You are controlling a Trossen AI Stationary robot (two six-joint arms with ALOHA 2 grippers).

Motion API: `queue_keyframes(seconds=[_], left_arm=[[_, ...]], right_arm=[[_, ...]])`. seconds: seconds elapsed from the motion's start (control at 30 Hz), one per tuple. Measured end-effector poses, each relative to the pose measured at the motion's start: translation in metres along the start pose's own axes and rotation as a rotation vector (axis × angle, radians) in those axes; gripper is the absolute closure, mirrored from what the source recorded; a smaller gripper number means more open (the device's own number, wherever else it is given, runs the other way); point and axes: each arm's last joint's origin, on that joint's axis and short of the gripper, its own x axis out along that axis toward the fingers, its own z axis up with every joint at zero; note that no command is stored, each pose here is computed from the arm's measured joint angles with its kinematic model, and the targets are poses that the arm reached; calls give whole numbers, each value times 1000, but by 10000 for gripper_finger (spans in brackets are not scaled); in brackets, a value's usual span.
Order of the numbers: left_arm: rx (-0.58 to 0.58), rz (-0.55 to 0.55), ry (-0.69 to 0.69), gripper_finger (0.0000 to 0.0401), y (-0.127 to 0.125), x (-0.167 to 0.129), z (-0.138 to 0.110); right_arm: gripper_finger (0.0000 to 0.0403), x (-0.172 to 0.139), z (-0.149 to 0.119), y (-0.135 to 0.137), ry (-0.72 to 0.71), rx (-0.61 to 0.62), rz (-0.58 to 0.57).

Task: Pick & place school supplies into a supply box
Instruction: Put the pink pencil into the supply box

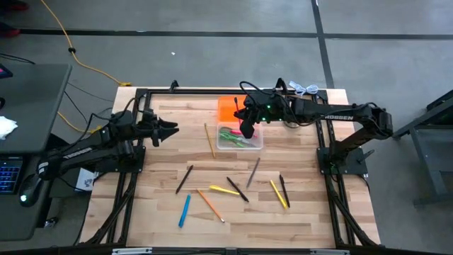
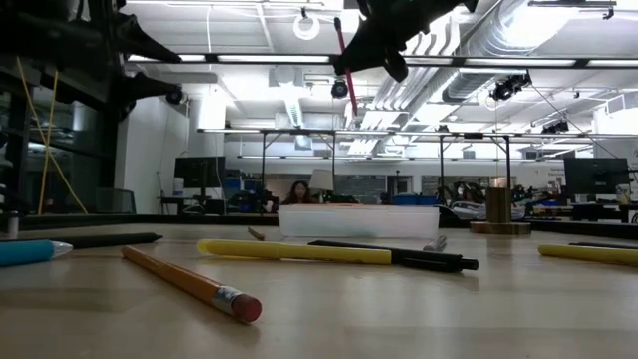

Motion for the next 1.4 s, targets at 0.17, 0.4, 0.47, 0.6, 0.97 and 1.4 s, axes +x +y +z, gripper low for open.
queue_keyframes(seconds=[0.17,0.4,0.47,0.6,0.97,1.4], left_arm=[[-9,10,20,151,5,3,-7],[-12,19,31,151,9,4,-12],[-12,19,31,151,9,5,-12],[-12,19,31,151,9,5,-12],[5,25,28,151,10,5,-12],[23,26,28,151,10,5,-12]], right_arm=[[403,1,-1,2,4,-4,4],[403,20,-14,7,71,-22,4],[403,26,-17,7,89,-33,5],[403,38,-25,6,126,-62,3],[403,67,-24,9,345,-217,-28],[403,101,-18,11,574,-391,-63]])
